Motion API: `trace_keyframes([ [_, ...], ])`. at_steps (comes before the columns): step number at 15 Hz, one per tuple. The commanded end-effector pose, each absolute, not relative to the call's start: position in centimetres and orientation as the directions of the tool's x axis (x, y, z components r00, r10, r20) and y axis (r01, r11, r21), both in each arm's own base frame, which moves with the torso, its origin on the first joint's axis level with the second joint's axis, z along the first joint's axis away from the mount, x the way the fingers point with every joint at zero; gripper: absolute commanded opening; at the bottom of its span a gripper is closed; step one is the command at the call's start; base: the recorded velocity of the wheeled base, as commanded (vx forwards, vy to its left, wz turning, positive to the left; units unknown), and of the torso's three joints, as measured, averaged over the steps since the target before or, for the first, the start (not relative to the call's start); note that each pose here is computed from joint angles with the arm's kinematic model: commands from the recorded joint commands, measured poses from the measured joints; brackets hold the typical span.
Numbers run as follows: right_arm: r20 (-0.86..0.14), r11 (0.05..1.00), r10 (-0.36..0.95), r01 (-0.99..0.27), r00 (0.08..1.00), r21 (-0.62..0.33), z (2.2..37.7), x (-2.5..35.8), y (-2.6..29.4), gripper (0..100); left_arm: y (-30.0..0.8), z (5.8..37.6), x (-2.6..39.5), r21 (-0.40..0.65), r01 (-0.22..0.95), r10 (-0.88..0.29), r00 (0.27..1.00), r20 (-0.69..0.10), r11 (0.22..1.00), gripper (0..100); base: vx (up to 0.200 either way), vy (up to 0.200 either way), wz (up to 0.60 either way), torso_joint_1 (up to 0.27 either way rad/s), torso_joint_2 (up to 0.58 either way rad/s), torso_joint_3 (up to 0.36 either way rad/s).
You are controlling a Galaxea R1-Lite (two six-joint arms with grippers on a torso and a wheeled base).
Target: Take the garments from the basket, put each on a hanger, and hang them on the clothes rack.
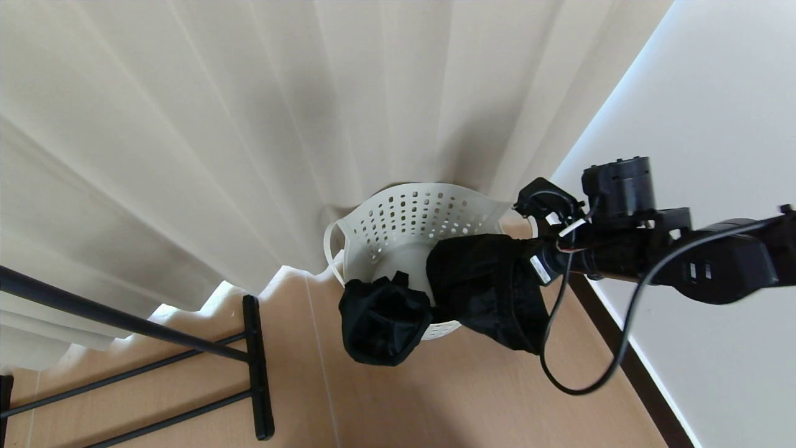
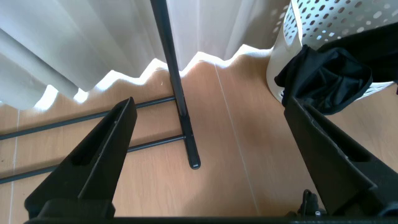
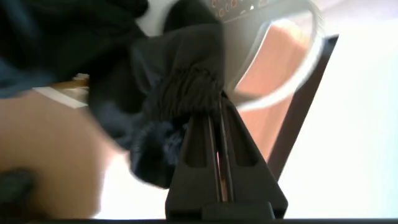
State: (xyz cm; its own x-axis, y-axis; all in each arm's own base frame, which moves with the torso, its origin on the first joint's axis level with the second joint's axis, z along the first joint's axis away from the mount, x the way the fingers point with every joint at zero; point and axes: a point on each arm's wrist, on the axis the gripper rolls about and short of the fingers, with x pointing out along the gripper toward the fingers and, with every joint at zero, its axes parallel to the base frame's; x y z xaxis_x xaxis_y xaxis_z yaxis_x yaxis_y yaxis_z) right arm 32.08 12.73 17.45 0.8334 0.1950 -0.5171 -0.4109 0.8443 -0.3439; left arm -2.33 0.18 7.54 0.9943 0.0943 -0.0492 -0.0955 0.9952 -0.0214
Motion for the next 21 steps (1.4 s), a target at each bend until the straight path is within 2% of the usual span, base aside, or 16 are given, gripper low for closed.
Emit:
trace_keyframes([
  [1, -0.413, 0.888, 0.313, -0.418, 0.855, -0.193, 21.4, 20.1, 11.7, 0, 0.2, 7.5, -2.3, -0.022, -0.098, 0.096, 0.994, -0.049, 0.995, 100, 0.000, 0.000, 0.00, 0.000, 0.00, 0.000],
  [4, -0.363, 0.859, 0.399, -0.482, 0.842, -0.173, 21.0, 14.0, 9.7, 0, 0.2, 7.5, -2.3, -0.019, -0.094, 0.093, 0.994, -0.049, 0.995, 100, 0.000, 0.000, 0.00, 0.000, 0.00, 0.000],
  [6, -0.356, 0.836, 0.442, -0.522, 0.823, -0.168, 20.3, 12.2, 9.2, 0, 0.2, 7.5, -2.3, -0.008, -0.091, 0.090, 0.995, -0.049, 0.996, 100, 0.000, 0.000, 0.00, 0.000, 0.00, 0.000],
  [11, -0.353, 0.844, 0.435, -0.512, 0.828, -0.162, 20.4, 12.3, 9.2, 0, 0.2, 7.5, -2.3, -0.006, -0.094, 0.093, 0.994, -0.050, 0.996, 100, 0.000, 0.000, 0.00, 0.000, 0.00, 0.044],
  [18, -0.394, 0.882, 0.366, -0.450, 0.843, -0.142, 19.8, 14.1, 9.0, 0, 0.1, 7.5, -2.3, 0.003, -0.072, 0.072, 0.996, -0.050, 0.997, 100, 0.000, 0.000, 0.00, 0.002, 0.00, 0.190],
  [21, -0.379, 0.888, 0.362, -0.438, 0.852, -0.136, 19.3, 14.9, 9.4, 0, 0.1, 7.5, -2.3, 0.005, -0.070, 0.070, 0.996, -0.050, 0.998, 100, 0.000, 0.000, 0.00, 0.004, 0.01, 0.201],
])
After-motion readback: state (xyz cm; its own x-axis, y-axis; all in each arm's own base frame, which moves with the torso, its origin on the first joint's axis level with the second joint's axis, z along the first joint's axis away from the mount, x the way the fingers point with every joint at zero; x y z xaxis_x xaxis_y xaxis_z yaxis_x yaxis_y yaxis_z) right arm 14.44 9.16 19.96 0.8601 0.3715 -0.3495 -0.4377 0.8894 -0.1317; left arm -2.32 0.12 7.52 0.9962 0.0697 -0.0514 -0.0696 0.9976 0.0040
